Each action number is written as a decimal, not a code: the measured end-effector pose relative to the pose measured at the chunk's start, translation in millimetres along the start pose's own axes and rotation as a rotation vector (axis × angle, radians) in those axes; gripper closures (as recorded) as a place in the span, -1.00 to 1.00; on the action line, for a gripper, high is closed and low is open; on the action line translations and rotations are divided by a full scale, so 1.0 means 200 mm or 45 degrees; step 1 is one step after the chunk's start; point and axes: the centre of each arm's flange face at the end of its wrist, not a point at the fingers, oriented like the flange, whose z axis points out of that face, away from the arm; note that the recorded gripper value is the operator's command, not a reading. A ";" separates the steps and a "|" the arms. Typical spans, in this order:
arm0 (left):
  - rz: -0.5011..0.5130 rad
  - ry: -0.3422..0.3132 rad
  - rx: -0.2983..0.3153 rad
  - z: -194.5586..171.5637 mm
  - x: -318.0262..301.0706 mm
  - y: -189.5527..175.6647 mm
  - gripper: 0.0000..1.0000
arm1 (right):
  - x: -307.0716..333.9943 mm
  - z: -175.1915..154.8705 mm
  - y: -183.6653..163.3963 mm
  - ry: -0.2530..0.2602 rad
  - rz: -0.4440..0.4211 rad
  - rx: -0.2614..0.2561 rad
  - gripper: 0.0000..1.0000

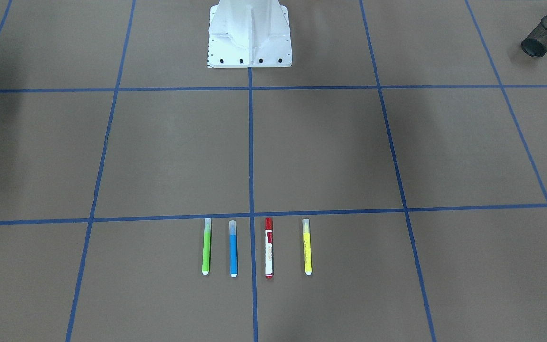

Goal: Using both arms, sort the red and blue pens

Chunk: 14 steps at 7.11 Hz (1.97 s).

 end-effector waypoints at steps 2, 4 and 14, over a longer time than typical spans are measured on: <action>-0.097 0.123 0.030 0.17 0.40 -0.29 -1.00 | -0.20 -0.02 -0.17 -0.022 0.057 0.029 -1.00; 0.005 0.256 0.018 0.44 0.90 -0.49 -1.00 | -0.48 0.01 -0.33 -0.055 0.112 0.024 -1.00; -0.379 0.234 -0.041 1.15 2.29 -1.17 -1.00 | -0.64 0.05 -0.39 -0.069 0.136 0.016 -1.00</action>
